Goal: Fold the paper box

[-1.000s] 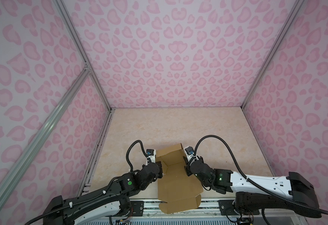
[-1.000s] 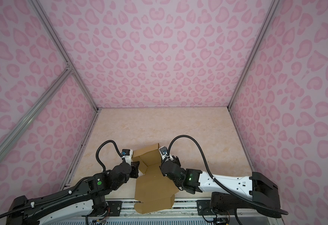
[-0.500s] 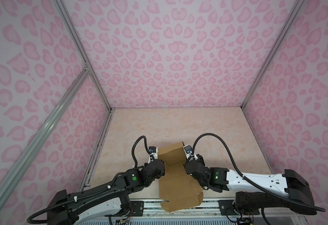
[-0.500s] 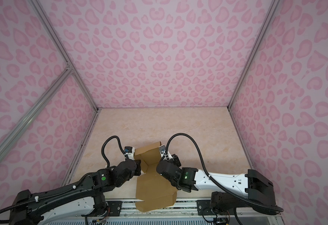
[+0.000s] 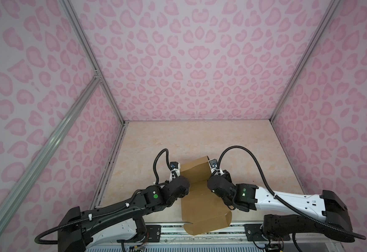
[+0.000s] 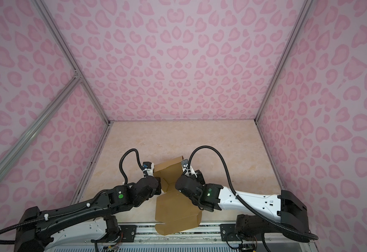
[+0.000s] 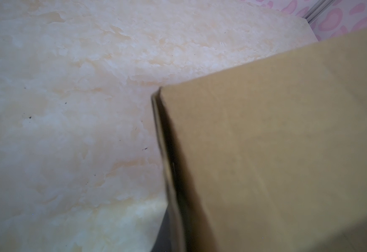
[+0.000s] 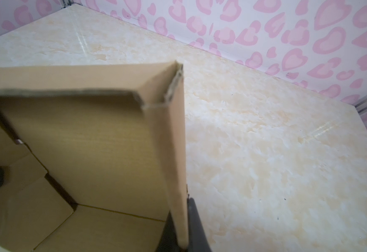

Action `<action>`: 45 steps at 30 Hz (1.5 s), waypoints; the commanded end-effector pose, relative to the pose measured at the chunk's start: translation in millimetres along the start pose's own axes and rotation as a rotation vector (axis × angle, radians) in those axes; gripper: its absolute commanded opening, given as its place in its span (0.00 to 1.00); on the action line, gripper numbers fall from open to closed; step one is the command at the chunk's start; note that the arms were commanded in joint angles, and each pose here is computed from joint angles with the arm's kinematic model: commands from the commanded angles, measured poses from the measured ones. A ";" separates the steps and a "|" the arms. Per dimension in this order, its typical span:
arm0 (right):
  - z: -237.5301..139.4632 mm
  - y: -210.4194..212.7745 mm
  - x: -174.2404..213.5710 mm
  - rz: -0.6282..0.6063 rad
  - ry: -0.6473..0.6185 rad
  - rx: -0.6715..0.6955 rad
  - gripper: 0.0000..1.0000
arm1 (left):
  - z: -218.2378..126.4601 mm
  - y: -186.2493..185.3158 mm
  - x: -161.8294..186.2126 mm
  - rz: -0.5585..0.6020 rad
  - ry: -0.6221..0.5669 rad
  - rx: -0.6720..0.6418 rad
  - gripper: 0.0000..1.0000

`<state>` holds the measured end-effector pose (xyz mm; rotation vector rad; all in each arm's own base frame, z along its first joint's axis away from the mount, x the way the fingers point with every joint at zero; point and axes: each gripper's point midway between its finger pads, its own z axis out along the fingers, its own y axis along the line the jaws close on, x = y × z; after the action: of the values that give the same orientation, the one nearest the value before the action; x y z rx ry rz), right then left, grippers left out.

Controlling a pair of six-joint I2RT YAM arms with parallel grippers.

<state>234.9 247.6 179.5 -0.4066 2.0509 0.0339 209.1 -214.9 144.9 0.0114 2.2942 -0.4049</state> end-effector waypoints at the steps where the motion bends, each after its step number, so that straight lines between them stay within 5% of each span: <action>1: 0.5 -13.3 1.8 -0.025 0.027 0.050 0.00 | 2.6 9.1 6.5 0.017 0.032 -0.059 0.04; 13: 3.6 -18.1 13.8 -0.006 0.099 -0.011 0.00 | 8.7 -3.1 0.8 0.013 0.046 -0.076 0.04; 30: 12.1 -13.9 17.9 0.076 0.080 -0.079 0.21 | 2.4 -7.5 -8.8 -0.003 0.025 -0.060 0.04; 45: 17.6 -8.2 22.5 0.062 0.085 -0.090 0.25 | 2.6 -5.3 -8.1 0.001 0.023 -0.067 0.04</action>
<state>238.8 240.0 151.6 -0.4181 2.1629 0.1805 214.3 -222.9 147.2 -0.0030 2.3426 -0.3395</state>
